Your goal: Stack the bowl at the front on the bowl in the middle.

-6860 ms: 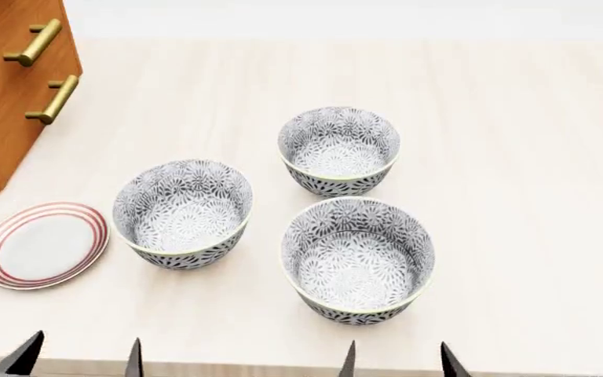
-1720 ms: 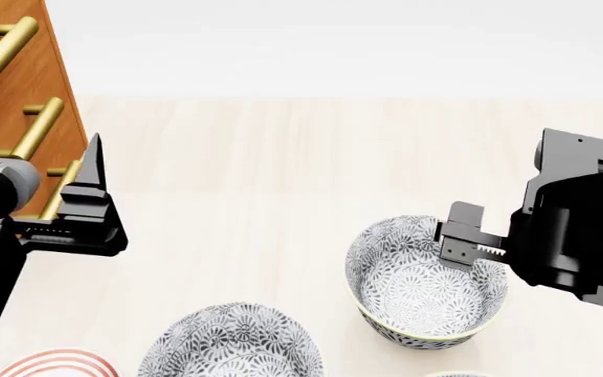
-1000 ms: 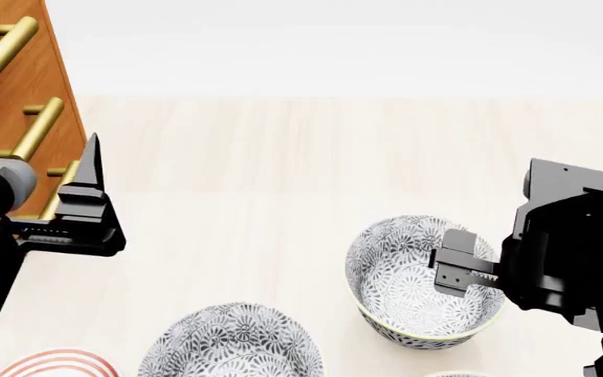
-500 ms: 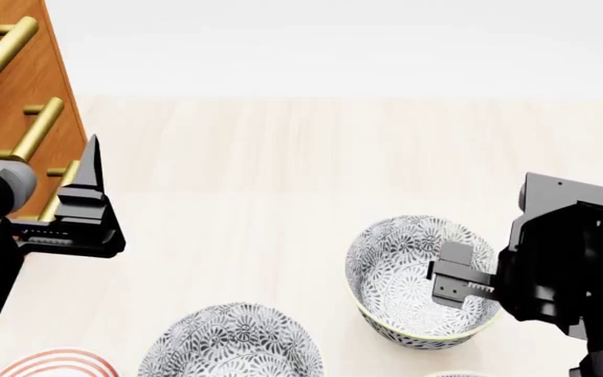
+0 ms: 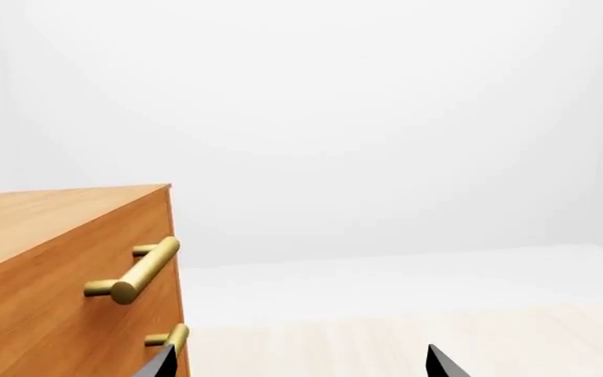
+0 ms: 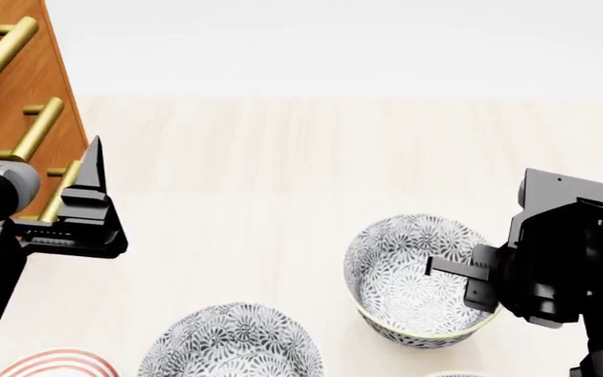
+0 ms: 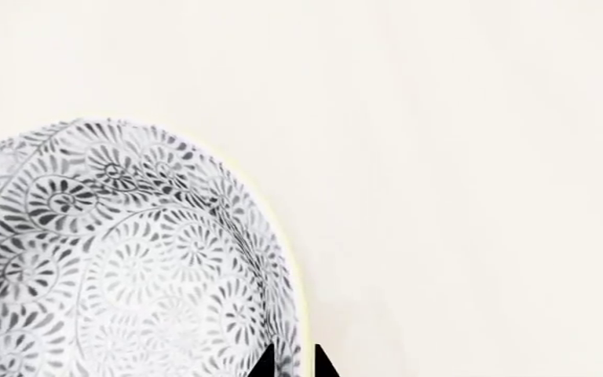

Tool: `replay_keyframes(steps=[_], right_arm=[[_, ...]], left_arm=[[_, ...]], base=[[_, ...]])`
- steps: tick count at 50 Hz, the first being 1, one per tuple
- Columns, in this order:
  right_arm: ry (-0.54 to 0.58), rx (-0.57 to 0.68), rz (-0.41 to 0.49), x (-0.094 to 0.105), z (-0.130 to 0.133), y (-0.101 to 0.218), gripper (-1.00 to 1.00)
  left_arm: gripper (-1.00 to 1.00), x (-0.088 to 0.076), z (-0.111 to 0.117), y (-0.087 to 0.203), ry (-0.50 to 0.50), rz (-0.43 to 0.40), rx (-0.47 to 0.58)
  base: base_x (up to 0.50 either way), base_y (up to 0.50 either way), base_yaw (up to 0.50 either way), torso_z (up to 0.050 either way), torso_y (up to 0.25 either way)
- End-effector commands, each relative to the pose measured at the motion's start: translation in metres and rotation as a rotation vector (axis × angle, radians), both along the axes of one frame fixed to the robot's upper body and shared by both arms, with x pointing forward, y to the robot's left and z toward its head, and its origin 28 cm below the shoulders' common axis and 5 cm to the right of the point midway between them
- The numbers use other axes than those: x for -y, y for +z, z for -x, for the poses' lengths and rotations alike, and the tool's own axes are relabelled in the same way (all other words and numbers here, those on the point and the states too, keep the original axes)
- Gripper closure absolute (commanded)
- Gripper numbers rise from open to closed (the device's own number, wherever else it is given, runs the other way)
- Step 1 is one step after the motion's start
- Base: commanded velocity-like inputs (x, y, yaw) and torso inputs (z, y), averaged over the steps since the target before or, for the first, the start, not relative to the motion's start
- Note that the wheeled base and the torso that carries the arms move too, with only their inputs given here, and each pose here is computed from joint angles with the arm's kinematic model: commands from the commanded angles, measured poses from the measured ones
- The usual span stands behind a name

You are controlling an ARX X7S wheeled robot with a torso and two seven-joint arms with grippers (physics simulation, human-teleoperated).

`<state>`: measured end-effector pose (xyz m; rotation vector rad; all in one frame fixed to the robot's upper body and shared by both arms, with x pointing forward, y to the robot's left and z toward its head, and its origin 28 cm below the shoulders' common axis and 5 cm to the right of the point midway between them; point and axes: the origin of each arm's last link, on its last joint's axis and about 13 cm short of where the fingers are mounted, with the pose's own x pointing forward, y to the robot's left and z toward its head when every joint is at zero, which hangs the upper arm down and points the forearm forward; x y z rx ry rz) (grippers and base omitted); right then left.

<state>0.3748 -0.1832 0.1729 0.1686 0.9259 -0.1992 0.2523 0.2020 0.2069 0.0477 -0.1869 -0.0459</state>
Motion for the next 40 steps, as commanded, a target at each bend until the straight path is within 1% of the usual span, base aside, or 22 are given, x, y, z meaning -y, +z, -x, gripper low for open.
replay_keyframes(steps=[1,2,3,7,11,22,28,32,33,38,39,40], right_arm=[[0.047,0.039,-0.013,-0.008,0.002,0.008,1.00],[0.030,0.047,-0.043,-0.008,0.002,0.013,1.00],[0.030,0.047,-0.043,-0.008,0.002,0.013,1.00],[0.029,0.097,-0.057,-0.007,0.007,0.037,1.00],[0.030,0.115,-0.073,-0.008,0.011,0.050,1.00],[0.040,0.142,-0.092,-0.007,0.017,0.069,1.00],[0.046,0.166,-0.141,-0.005,0.020,0.078,1.00],[0.041,0.170,-0.150,-0.004,0.020,0.079,1.00],[0.044,0.174,-0.172,-0.003,0.020,0.081,1.00],[0.062,0.194,-0.212,-0.002,0.026,0.088,1.00],[0.075,0.202,-0.241,-0.002,0.028,0.091,1.00],[0.071,0.204,-0.240,-0.001,0.028,0.092,1.00]], left_arm=[[-1.00,-0.002,-0.002,0.002,-0.003,0.020,0.012],[-1.00,-0.002,-0.002,0.002,-0.003,0.020,0.013],[-1.00,-0.002,-0.002,0.002,-0.003,0.020,0.013],[-1.00,-0.002,-0.002,0.004,-0.001,0.022,0.016],[-1.00,-0.003,-0.001,0.004,-0.001,0.024,0.016],[-1.00,-0.003,-0.001,0.005,0.000,0.026,0.017],[-1.00,-0.002,-0.001,0.006,-0.005,0.025,0.021],[-1.00,-0.002,-0.001,0.007,-0.008,0.027,0.022],[-1.00,-0.002,-0.002,0.008,-0.008,0.027,0.023],[-1.00,-0.003,-0.002,0.007,-0.008,0.030,0.022],[-1.00,-0.003,-0.002,0.008,-0.007,0.032,0.024],[-1.00,-0.003,-0.002,0.008,-0.007,0.032,0.024]], base=[[0.00,0.00,0.00,0.000,0.000],[0.00,0.00,0.00,0.000,0.000],[0.00,0.00,0.00,0.000,0.000],[0.00,0.00,0.00,0.000,0.000],[0.00,0.00,0.00,0.000,0.000],[0.00,0.00,0.00,0.000,0.000],[0.00,0.00,0.00,0.000,0.000],[0.00,0.00,0.00,0.000,0.000],[0.00,0.00,0.00,0.000,0.000],[0.00,0.00,0.00,0.000,0.000],[0.00,0.00,0.00,0.000,0.000],[0.00,0.00,0.00,0.000,0.000]])
